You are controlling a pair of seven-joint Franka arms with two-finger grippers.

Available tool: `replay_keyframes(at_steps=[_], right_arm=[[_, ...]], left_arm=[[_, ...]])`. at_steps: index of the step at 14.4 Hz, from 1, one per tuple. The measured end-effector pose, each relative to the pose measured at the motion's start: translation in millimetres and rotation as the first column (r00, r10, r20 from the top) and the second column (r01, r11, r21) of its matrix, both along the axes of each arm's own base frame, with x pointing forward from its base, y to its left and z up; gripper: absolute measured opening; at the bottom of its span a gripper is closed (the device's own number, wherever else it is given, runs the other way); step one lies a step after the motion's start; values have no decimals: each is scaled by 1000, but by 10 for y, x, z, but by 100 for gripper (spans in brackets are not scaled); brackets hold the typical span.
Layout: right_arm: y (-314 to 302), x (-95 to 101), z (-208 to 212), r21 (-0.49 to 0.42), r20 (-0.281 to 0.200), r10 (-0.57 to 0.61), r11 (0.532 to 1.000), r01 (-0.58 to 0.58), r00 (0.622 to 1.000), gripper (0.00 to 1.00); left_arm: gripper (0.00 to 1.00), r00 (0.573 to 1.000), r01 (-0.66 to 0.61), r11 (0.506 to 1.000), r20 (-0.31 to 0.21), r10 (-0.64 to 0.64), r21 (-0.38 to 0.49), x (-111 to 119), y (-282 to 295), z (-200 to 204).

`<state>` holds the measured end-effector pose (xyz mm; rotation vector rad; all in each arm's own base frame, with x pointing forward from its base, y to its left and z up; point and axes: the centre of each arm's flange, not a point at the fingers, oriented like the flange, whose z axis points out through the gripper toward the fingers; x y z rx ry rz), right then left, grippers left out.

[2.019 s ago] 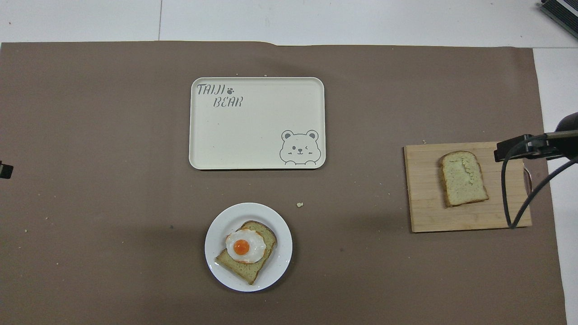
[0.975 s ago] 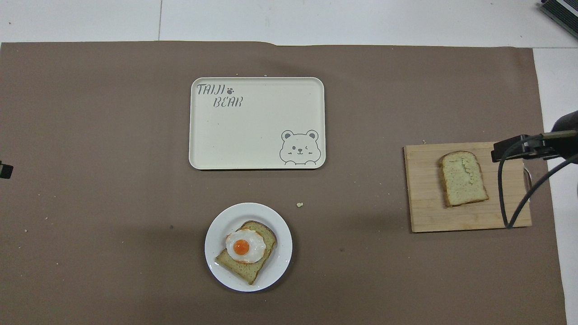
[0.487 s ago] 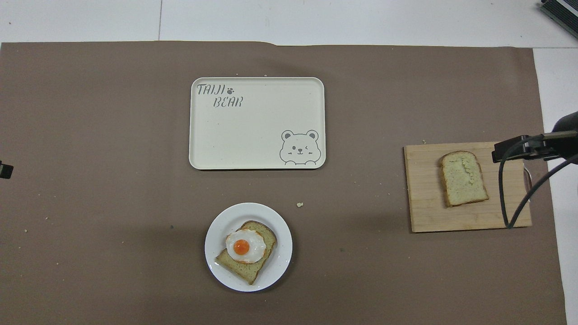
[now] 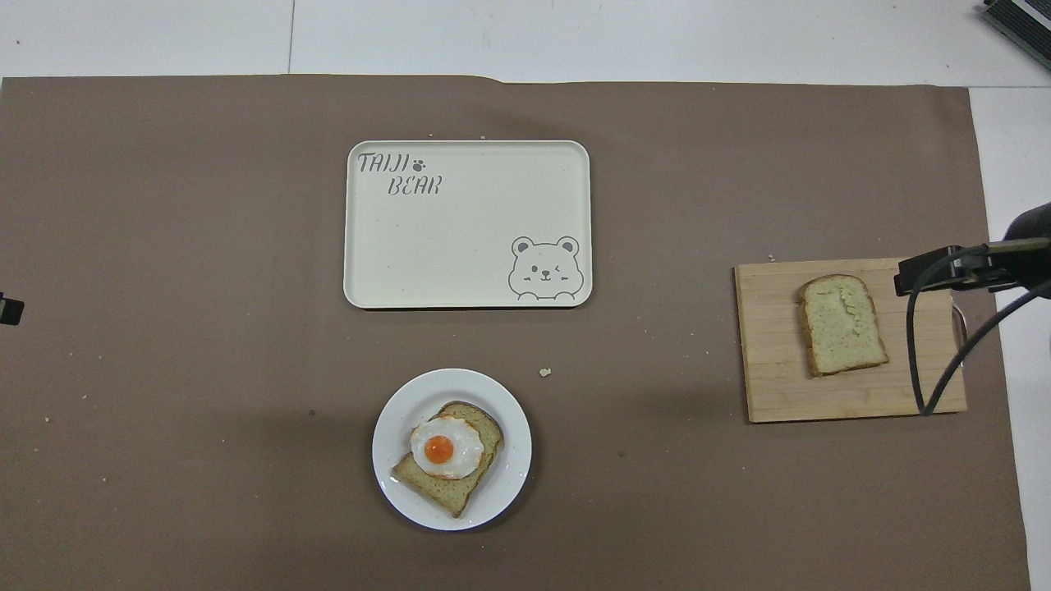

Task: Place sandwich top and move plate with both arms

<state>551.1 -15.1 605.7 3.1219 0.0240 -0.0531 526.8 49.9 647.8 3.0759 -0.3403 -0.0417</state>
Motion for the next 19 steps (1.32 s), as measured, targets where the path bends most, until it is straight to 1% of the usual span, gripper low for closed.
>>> replay_keyframes(at_steps=[5,8,12,15,17,19], right_arm=[[-33,9,-2,0,7,-2,1000,2,1000,100],[-114,41,-111,0,17,-3,1000,3,1000,100],[-264,109,-521,0,30,24,1000,-24,999,100],[-416,151,-887,2,24,19,1000,-19,1000,100],[-563,184,-1152,5,9,39,999,-39,999,100],[-721,237,-1435,6,18,66,998,-67,998,100]], left_arm=[[100,1000,0,1000,0,0,0,0,0,0],[100,1000,0,1000,0,0,0,0,0,0],[100,1000,0,1000,0,0,0,0,0,0],[100,1000,0,1000,0,0,0,0,0,0],[100,1000,0,1000,0,0,0,0,0,0],[100,1000,0,1000,0,0,0,0,0,0]])
